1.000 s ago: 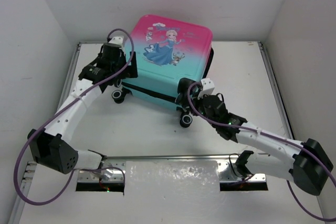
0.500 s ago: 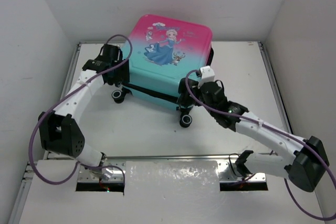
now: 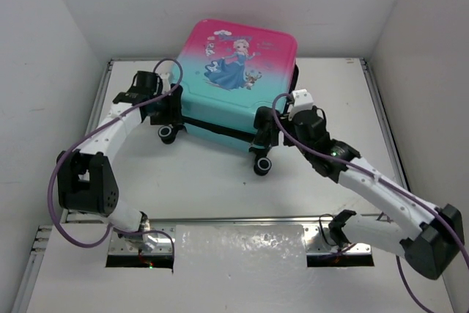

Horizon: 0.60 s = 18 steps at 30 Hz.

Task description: Pack the luggage

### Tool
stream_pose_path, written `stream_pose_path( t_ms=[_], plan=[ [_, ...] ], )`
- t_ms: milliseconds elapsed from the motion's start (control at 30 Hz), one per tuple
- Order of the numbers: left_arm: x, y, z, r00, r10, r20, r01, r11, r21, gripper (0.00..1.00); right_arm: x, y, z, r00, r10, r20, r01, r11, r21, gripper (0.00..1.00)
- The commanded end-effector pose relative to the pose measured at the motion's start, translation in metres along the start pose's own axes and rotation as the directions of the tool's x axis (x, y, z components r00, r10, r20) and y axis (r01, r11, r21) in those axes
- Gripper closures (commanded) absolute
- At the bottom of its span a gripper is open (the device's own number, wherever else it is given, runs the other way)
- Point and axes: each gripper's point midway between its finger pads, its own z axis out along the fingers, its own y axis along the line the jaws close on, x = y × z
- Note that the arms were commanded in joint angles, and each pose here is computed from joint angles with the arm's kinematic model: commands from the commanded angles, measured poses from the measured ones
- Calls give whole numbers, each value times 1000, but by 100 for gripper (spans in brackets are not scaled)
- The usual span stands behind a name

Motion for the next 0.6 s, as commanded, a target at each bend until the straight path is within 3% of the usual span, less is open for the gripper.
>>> stream_pose_path(
  t_ms=[0, 167, 267, 400, 567],
  plan=[
    [-8, -108, -23, 997, 37, 61, -63, 865, 498, 100, -37, 20, -26, 989, 83, 126, -67, 990, -120, 15],
    [-10, -126, -32, 997, 10, 73, -52, 799, 599, 100, 15, 36, -40, 993, 111, 41, -101, 975, -198, 16],
    [-9, -134, -36, 998, -4, 68, -41, 769, 638, 100, 42, 52, -39, 987, 157, 43, -145, 965, -217, 23],
    [-8, -131, -33, 998, -11, 59, -28, 781, 623, 100, 53, 41, -29, 976, 205, 77, -200, 977, -71, 38],
    [-6, -134, -34, 998, -4, 60, -35, 783, 621, 100, 37, 32, -12, 970, 218, 108, -228, 970, 89, 44]
  ],
)
